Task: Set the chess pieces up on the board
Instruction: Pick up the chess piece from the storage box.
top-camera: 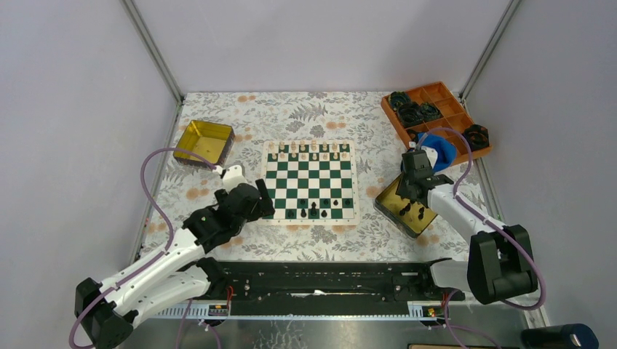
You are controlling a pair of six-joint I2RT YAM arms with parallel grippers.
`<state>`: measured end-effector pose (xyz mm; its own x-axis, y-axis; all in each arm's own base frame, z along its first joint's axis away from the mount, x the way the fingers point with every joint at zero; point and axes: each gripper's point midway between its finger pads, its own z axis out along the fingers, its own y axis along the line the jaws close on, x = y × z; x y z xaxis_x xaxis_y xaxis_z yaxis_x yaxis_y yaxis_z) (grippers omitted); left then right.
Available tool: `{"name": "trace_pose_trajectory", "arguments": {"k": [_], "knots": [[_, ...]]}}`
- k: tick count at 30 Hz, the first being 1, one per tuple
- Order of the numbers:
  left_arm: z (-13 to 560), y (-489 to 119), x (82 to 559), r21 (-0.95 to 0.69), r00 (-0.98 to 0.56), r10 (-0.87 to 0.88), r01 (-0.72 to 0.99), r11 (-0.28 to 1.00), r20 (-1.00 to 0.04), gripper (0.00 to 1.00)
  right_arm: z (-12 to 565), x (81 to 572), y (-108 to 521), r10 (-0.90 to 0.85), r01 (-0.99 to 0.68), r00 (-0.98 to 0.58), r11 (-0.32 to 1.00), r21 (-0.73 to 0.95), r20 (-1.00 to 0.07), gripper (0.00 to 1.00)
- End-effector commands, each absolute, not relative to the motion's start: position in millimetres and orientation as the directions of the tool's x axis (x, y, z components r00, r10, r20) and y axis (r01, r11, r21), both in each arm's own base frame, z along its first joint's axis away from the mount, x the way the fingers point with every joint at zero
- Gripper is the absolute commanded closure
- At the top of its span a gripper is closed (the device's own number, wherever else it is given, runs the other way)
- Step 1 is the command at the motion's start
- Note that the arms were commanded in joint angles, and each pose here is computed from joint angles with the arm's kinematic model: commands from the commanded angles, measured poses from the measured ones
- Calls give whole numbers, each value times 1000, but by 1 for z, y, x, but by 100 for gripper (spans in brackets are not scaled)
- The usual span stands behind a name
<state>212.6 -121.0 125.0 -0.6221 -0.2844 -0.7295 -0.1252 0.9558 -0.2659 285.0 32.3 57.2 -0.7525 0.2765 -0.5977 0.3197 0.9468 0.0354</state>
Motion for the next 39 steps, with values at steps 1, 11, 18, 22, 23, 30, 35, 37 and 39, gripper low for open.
{"name": "trace_pose_trajectory", "arguments": {"k": [1,11,18,22,23,30,35,37,39], "knots": [[129,-124,218,-290,-600,-302,-119,949,-741,1,63,303,42,318,317,-721,941,115,-615,61],[131,-123,217,-299,-594,-309,-119,947,-743,1,57,311,38,335,335,-725,935,117,-602,64],[131,-123,217,-302,-592,-310,-117,946,-743,1,50,314,35,342,346,-731,932,111,-591,65],[131,-123,217,-302,-593,-310,-116,946,-743,1,48,315,33,346,352,-731,930,110,-588,66],[131,-123,217,-303,-593,-311,-116,946,-743,1,48,316,33,348,353,-731,929,110,-587,67],[131,-124,217,-306,-592,-312,-115,945,-743,1,42,317,32,349,356,-740,929,106,-575,72],[131,-124,217,-306,-592,-311,-113,945,-743,1,41,317,31,346,357,-742,929,99,-574,82],[131,-124,217,-309,-591,-313,-111,945,-744,1,42,317,30,345,358,-740,929,96,-578,88],[131,-125,217,-308,-592,-312,-111,945,-743,1,44,316,28,343,360,-736,928,91,-584,94]]}}
